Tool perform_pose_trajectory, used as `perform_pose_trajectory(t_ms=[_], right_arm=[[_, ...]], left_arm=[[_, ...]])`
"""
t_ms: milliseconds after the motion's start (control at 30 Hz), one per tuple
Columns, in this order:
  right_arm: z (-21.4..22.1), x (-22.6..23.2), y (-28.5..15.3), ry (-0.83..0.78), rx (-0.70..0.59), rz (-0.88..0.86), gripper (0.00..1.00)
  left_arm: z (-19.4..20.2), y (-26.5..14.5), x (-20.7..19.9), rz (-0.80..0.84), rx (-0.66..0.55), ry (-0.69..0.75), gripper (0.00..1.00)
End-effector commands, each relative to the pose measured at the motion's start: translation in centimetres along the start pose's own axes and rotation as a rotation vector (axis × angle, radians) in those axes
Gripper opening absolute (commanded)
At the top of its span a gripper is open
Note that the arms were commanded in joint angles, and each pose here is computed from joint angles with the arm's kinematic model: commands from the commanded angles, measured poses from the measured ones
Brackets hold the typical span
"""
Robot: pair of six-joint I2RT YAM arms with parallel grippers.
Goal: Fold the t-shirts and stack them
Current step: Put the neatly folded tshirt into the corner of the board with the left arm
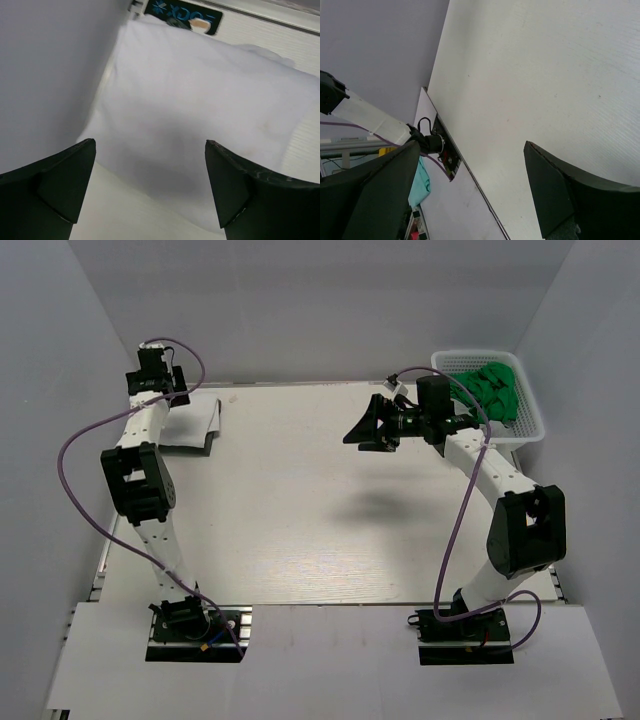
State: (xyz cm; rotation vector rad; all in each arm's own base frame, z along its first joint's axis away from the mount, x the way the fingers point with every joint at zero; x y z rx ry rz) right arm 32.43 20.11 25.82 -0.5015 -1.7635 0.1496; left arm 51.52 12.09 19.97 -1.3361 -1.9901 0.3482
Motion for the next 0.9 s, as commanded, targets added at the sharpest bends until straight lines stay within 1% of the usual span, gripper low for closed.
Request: perform_pose_trajectory(t_ms=[0, 33, 67, 100, 133, 167, 200, 233, 267, 300, 333, 367, 400, 433, 467, 500, 533, 567, 600, 633, 667, 767, 867], right_arm=[[-0.2, 0.5, -0.4, -0.041, -0.019, 0.016, 0.90], [-0.4, 0.0, -0.6, -0.036, -0.051, 0.056, 0.90], [-0.3, -0.4, -0.7, -0.057, -0.061, 0.083, 0.90], [-0.3, -0.6, -1.2, -0.065, -0.105, 0.134, 0.90], [0.4, -1.6, -1.6, -0.056, -0.127, 0.199, 0.90], [0.6, -1.5, -2.3, -0.079, -0.170, 0.229, 0.90], [1.5, -2.6, -2.4, -0.068, -0.169, 0.261, 0.90], [2.1, -3.5, -3.0, -0.054, -0.213, 0.322, 0.90], [3.0, -3.9, -3.7, -0.053, -0.231, 0.341, 0.90], [3.4, -4.1, -4.0, -0.063, -0.242, 0.356, 0.90], [3.6, -3.5, -5.3, -0.091, -0.322, 0.397, 0.90], [5.1, -5.6, -5.3, -0.064, -0.310, 0.446, 0.90], [5.5, -5.9, -5.7, -0.064, -0.327, 0.463, 0.90], [6.7, -6.7, -6.5, -0.069, -0.362, 0.498, 0.90], [7.2, -6.8, -6.9, -0.072, -0.375, 0.506, 0.90], [7.5, -7.1, -7.1, -0.060, -0.387, 0.517, 0.90], [8.1, -6.9, -7.9, -0.079, -0.437, 0.516, 0.90], [8.8, -7.6, -8.0, -0.064, -0.440, 0.532, 0.90], [9.1, -7.3, -8.4, -0.065, -0.470, 0.523, 0.90], [9.5, -7.8, -8.5, -0.048, -0.483, 0.539, 0.90], [9.8, -7.3, -9.1, -0.063, -0.509, 0.525, 0.90], [10.5, -7.6, -9.3, -0.076, -0.525, 0.511, 0.90], [10.7, -7.5, -9.5, -0.082, -0.514, 0.522, 0.90]], left_arm=[[-3.5, -6.5, -0.2, 0.145, -0.047, -0.143, 1.00], [-3.5, -7.5, -1.2, 0.250, -0.060, -0.177, 1.00], [-1.8, -8.0, -2.4, 0.308, -0.020, -0.226, 1.00], [-3.1, -11.2, -2.7, 0.353, -0.108, -0.245, 1.00], [-2.8, -12.6, -3.3, 0.380, -0.130, -0.263, 1.00], [0.1, -12.8, -5.0, 0.402, -0.071, -0.296, 1.00], [0.1, -13.9, -5.5, 0.414, -0.107, -0.324, 1.00], [-0.1, -16.8, -6.7, 0.487, -0.153, -0.317, 1.00], [1.7, -17.4, -8.2, 0.522, -0.111, -0.300, 1.00], [2.7, -18.4, -9.3, 0.539, -0.087, -0.274, 1.00], [3.9, -20.1, -11.5, 0.544, -0.049, -0.229, 1.00], [5.3, -21.5, -12.2, 0.538, -0.021, -0.238, 1.00], [5.9, -22.6, -12.7, 0.532, -0.014, -0.227, 1.00], [7.1, -24.1, -14.2, 0.567, -0.003, -0.192, 1.00], [7.6, -25.2, -14.5, 0.580, -0.010, -0.173, 1.00], [7.4, -26.9, -14.0, 0.578, -0.054, -0.189, 1.00], [8.5, -28.0, -14.7, 0.595, -0.037, -0.170, 1.00], [8.9, -28.7, -14.8, 0.597, -0.041, -0.167, 1.00], [9.0, -29.3, -14.6, 0.590, -0.061, -0.165, 1.00], [9.6, -29.6, -15.1, 0.591, -0.048, -0.138, 1.00], [9.9, -29.8, -15.1, 0.578, -0.055, -0.132, 1.00], [10.3, -30.3, -15.2, 0.552, -0.041, -0.111, 1.00], [9.9, -31.2, -15.1, 0.563, -0.077, -0.113, 1.00]])
Point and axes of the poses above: each gripper's point midway between its finger pads, its own y axis out along the fingers, its own x axis along the line the jaws close on, z = x × y, the point moved 7 cm from there along -y, back along the fingers, and after that the axes turned 14 degrees about y, right-handed, at the moved point
